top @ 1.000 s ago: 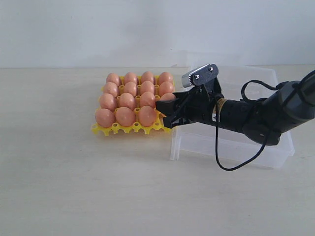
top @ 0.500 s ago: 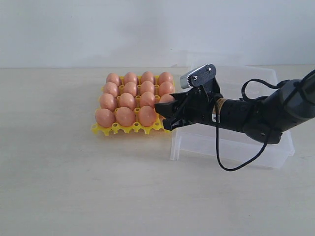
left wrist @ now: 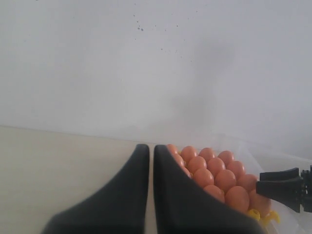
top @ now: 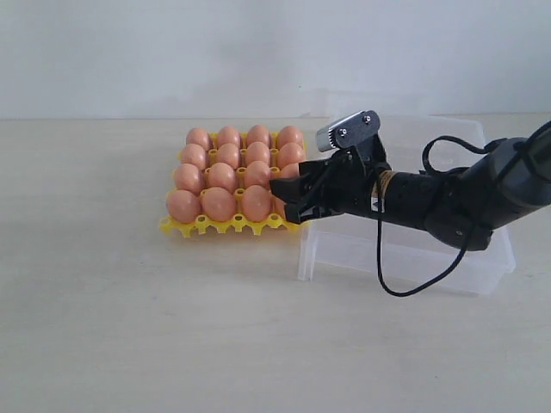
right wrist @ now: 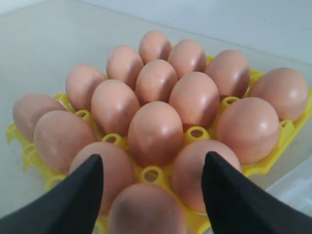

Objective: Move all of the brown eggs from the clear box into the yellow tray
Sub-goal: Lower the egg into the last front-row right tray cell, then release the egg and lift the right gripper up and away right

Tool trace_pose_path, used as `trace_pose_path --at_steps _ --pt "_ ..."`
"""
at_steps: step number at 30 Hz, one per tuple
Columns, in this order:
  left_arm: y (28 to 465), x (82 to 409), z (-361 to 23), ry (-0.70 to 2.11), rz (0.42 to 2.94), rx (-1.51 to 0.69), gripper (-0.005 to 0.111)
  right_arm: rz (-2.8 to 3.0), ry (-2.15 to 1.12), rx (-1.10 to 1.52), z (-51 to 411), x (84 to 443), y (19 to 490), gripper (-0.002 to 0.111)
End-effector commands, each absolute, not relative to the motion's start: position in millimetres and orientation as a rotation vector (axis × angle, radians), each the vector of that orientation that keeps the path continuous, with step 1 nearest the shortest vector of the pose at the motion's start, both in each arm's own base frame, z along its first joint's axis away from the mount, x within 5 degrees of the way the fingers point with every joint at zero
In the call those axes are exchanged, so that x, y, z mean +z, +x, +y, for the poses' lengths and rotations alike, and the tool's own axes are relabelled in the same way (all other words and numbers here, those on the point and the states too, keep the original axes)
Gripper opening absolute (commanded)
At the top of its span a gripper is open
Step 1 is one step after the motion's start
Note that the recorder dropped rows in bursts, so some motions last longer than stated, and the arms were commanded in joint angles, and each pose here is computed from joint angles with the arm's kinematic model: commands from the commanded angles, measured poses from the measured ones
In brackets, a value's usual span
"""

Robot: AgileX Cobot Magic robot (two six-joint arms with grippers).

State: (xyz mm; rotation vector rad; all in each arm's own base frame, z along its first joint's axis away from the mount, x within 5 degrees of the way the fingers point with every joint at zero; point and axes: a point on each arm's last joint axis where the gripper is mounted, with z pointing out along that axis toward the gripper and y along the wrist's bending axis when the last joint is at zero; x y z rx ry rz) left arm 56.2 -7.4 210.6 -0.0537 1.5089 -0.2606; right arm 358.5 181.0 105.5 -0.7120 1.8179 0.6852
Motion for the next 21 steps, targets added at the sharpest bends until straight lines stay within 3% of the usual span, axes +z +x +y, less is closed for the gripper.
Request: trace_pose_path --at_steps 1,9,11,14,21 --pt "55.7 213.2 -7.1 -0.066 1.488 -0.276 0.004 1.862 -0.658 0.605 173.4 117.9 360.0 0.056" --pt "55.7 213.2 -7.1 -0.066 1.488 -0.276 0.004 1.828 -0.615 0.501 164.0 179.0 356.8 0.052" --pt "55.7 213.2 -7.1 -0.066 1.488 -0.276 0.004 1.877 -0.624 0.422 158.1 186.8 354.7 0.039" --pt "55.7 213.2 -7.1 -0.066 1.488 -0.276 0.004 1.971 -0.669 0.257 146.2 194.5 350.0 0.0" --pt "55.7 213.2 -7.1 -0.066 1.488 -0.276 0.004 2.246 -0.671 -0.057 116.4 200.5 334.3 0.001"
